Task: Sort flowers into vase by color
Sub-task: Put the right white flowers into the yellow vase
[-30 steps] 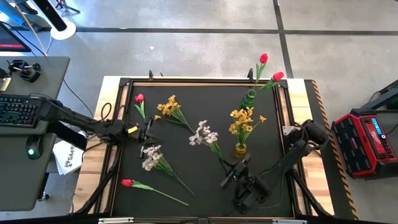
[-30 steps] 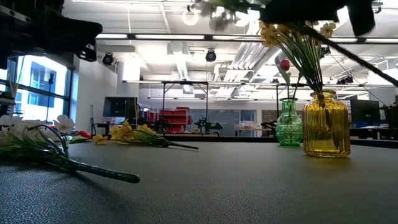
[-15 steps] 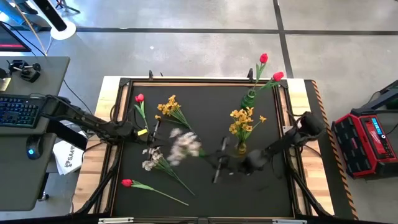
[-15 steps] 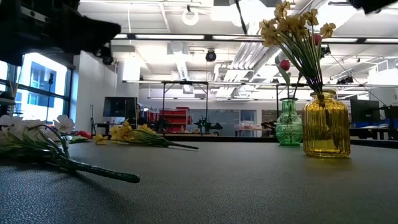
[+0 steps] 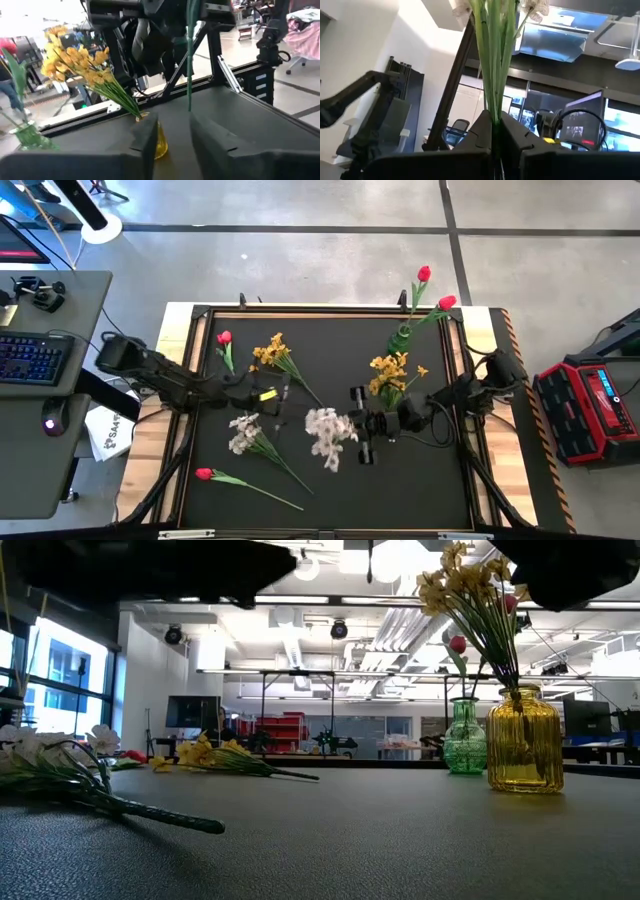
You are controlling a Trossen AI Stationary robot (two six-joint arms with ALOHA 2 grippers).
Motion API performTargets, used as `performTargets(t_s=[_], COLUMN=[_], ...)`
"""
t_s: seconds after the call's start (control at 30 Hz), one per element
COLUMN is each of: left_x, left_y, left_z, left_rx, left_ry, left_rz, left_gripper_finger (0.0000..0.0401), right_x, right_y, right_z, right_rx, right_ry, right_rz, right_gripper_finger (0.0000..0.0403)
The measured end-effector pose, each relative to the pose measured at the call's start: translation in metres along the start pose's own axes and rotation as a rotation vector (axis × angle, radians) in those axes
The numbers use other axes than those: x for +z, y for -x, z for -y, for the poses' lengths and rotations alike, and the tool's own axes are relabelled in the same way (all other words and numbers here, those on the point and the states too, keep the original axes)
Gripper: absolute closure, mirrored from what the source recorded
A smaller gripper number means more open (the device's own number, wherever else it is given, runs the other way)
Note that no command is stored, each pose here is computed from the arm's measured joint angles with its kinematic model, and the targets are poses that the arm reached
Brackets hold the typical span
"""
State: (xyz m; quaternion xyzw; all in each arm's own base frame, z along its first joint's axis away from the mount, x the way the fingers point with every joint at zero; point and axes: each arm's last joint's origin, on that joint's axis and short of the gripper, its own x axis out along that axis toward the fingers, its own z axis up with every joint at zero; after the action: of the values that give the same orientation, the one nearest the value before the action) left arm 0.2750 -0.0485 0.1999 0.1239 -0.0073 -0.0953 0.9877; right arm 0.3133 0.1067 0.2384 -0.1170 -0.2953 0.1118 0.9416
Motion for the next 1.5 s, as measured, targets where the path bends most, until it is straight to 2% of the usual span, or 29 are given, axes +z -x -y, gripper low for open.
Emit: performTargets(t_s=[0.23,0.47,0.7,0.93,1.27,1.5], left_x=[0.009,0.020,0.029,0.035,0.036,0.036], left_y=[-0.036,-0.056,-0.060,-0.064,-0.064,-0.064], left_z=[0.000,0.002,-0.003,-0.003,-0.003,-0.004], left_rx=[-0.034,-0.026,-0.019,-0.064,-0.062,-0.062], left_ry=[0.037,0.036,0.069,0.073,0.042,0.024], left_rz=[0.035,0.069,0.101,0.122,0.129,0.125], left_gripper_finger=[0.0209,0.0194,0.0232,0.0280,0.0318,0.0388], right_x=[0.000,-0.001,-0.003,-0.005,-0.005,-0.006], right_y=[0.000,-0.001,-0.001,0.000,0.000,0.000], right_z=[0.000,0.003,0.004,0.009,0.012,0.012], right_rx=[0.023,0.018,0.000,-0.047,-0.094,-0.091], right_ry=[0.035,0.040,0.034,0.030,0.043,0.044], right_rz=[0.007,0.007,-0.024,-0.037,-0.049,-0.056], right_gripper_finger=[0.0403,0.0403,0.0403,0.0403,0.0403,0.0403])
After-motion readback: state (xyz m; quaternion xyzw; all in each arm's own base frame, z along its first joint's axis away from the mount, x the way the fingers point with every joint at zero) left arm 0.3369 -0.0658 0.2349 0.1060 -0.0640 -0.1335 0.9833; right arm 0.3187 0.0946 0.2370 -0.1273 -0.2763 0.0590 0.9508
